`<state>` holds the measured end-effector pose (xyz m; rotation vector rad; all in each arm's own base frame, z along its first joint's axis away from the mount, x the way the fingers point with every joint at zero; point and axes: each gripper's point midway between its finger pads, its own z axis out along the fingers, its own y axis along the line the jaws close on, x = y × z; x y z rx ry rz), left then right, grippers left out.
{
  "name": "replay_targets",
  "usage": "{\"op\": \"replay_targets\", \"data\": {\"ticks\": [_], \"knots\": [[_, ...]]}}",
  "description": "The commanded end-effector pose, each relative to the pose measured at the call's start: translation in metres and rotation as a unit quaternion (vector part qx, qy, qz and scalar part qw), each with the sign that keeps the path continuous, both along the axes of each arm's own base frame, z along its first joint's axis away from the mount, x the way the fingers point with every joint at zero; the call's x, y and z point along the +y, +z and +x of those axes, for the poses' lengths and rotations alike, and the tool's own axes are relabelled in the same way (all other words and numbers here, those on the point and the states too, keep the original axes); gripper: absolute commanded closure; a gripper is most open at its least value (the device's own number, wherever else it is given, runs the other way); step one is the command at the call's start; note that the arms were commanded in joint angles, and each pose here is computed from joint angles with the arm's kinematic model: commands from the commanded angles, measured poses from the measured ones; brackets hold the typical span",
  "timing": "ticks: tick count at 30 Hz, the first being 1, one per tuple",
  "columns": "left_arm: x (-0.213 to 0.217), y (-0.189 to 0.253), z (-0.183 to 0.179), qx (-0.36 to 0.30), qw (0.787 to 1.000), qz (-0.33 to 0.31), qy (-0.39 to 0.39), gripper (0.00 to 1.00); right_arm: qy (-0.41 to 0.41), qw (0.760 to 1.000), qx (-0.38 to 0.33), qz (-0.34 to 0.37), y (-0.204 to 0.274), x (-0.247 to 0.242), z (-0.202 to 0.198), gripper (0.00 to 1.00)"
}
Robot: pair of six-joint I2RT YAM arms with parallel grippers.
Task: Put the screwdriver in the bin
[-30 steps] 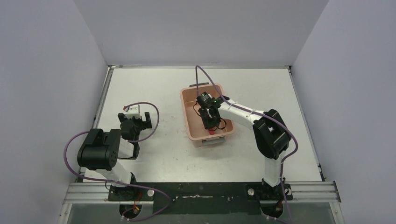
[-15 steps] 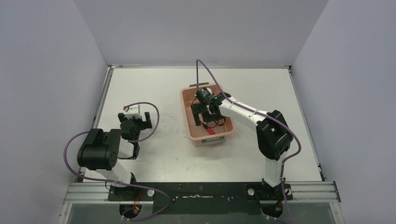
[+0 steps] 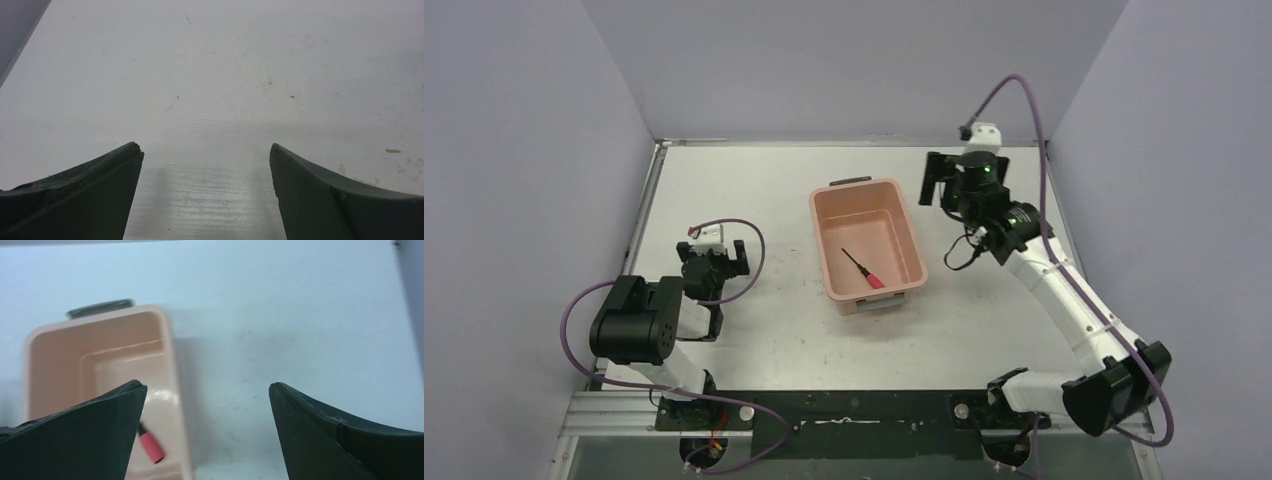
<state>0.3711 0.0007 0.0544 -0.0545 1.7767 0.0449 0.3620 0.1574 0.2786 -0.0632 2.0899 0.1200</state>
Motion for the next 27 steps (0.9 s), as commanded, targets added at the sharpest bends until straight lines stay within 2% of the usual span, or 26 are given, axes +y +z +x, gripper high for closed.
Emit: {"op": "replay_targets", "data": {"ticks": [1,5,7,13,16,21,27], "knots": [[-0.001,0.019,0.01,-0.032,0.999,-0.002,0.002,0.03,-0.116,0.989,-0.091,0.001,0.007,-0.08,0.014,0.0],[-0.001,0.019,0.01,-0.032,0.999,-0.002,0.001,0.03,-0.167,0.977,-0.135,0.012,-0.013,-0.124,0.011,0.0],[-0.001,0.018,0.01,-0.032,0.999,-0.002,0.001,0.03,-0.183,0.971,-0.152,0.004,-0.04,-0.142,0.005,0.0],[-0.001,0.019,0.01,-0.033,0.999,-0.002,0.001,0.03,-0.206,0.949,-0.237,-0.024,-0.095,-0.17,-0.018,0.0],[-0.001,0.019,0.01,-0.033,0.999,-0.002,0.002,0.03,-0.22,0.929,-0.295,-0.031,-0.11,-0.182,-0.035,0.0],[-0.001,0.018,0.01,-0.031,1.0,-0.002,0.002,0.03,-0.227,0.936,-0.261,-0.064,-0.153,-0.19,-0.041,0.0],[-0.001,0.018,0.01,-0.031,1.0,-0.002,0.002,0.03,-0.199,0.944,-0.252,-0.077,-0.161,-0.182,-0.029,0.0]]}}
